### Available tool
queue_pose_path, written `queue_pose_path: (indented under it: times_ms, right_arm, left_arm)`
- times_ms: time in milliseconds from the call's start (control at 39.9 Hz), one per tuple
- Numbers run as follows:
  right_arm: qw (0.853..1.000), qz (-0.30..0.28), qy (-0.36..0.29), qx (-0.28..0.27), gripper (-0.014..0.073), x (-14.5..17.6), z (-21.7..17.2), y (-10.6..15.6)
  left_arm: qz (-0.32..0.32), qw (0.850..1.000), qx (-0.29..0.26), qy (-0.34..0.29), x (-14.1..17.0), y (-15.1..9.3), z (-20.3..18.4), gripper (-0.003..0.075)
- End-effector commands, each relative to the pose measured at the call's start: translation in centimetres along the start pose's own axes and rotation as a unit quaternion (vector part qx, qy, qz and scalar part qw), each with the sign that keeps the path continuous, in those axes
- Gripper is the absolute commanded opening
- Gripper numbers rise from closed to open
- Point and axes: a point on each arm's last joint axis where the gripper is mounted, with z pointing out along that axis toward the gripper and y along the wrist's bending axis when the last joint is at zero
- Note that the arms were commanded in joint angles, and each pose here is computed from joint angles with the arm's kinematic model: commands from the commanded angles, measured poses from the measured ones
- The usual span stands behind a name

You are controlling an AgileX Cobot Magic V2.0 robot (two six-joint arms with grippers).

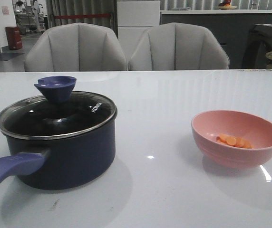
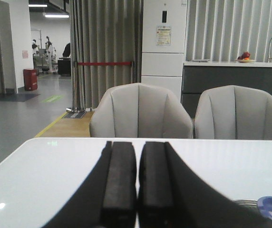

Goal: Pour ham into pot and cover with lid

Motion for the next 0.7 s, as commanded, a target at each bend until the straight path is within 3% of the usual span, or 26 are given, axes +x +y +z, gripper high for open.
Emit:
queue_pose_path:
  times_ms: [0, 150, 376, 501, 576, 677]
  right_arm:
    - [0.999, -0.006, -0.042, -0.002, 0.0152, -0.4, -0.1, 0.0]
    - [0.999, -0.006, -0.042, -0.002, 0.0152, -0.4, -0.1, 0.0]
    - [0.999, -0.006, -0.042, -0.002, 0.0152, -0.4, -0.1, 0.0]
    - [0.999, -0.006, -0.042, -0.002, 0.0152, -0.4, -0.1, 0.0]
    - [0.999, -0.006, -0.042, -0.002, 0.0152, -0.4, -0.1, 0.0]
    - [0.999, -0.006, -0.042, -0.002, 0.0152, -0.4, -0.1, 0.0]
  left_arm:
    - [-0.001, 1.0, -0.005, 0.022, -3.1, -0.1, 1.0, 0.0113]
    - [-0.006, 0.994, -0.014, 0.104, -4.0, -0.1, 1.9, 0.0113]
    - [-0.005, 0.992, -0.009, 0.126, -2.9, -0.1, 2.3, 0.0113]
    - [-0.005, 0.985, -0.013, 0.17, -2.1, 0.0, 2.3, 0.012]
    - [-0.005, 0.983, -0.015, 0.183, -1.9, 0.0, 2.5, 0.0164]
    - [-0.005, 0.984, -0.014, 0.178, -2.0, 0.0, 2.5, 0.0279]
